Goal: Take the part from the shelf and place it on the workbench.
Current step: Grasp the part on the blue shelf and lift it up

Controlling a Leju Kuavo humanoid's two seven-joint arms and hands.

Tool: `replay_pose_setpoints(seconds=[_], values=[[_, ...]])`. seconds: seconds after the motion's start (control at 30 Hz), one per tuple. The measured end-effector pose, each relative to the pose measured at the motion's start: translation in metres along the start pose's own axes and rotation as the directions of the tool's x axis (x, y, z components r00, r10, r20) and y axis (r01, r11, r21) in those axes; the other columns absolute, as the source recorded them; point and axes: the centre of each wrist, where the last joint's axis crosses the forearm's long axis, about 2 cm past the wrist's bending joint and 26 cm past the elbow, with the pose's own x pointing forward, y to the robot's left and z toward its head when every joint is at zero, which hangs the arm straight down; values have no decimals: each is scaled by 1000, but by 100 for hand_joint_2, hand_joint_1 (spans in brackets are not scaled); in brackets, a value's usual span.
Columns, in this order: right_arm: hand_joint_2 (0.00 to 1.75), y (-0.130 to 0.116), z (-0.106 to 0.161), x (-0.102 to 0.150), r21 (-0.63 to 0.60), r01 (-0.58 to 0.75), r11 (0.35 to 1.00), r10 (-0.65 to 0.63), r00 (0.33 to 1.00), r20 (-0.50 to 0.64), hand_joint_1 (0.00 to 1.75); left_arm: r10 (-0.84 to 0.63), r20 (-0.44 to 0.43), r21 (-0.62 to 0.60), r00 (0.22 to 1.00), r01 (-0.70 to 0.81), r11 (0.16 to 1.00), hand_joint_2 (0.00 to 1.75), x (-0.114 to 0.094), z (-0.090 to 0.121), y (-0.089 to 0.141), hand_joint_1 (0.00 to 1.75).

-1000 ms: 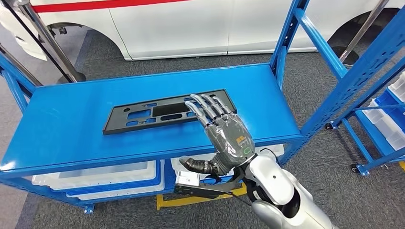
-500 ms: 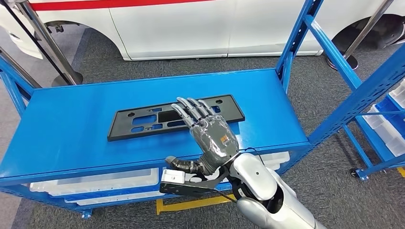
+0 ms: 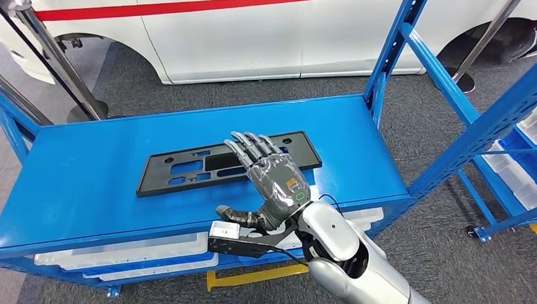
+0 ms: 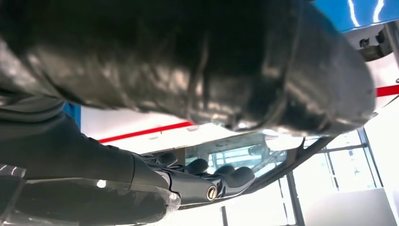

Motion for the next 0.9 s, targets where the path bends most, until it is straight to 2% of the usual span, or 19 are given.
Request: replay_pose_setpoints(seconds=[0.33, 0.47, 0.67, 0.9], values=[[0, 2, -17, 5, 32, 51, 998, -50, 999, -13, 0, -18, -4, 1, 1000, 18, 1000, 0, -3, 0, 3, 0], [175, 1, -29, 7, 42, 82, 996, -81, 996, -19, 0, -22, -1, -3, 1000, 22, 1000, 0, -2, 1, 4, 0], [175, 9, -37, 9, 112, 164, 980, -161, 986, -36, 0, -14, -31, -10, 999, 13, 1000, 0, -2, 1, 4, 0], [175, 17, -44, 14, 148, 190, 971, -186, 982, -42, 0, -13, -22, -9, 1000, 12, 1000, 0, -1, 1, 4, 0]])
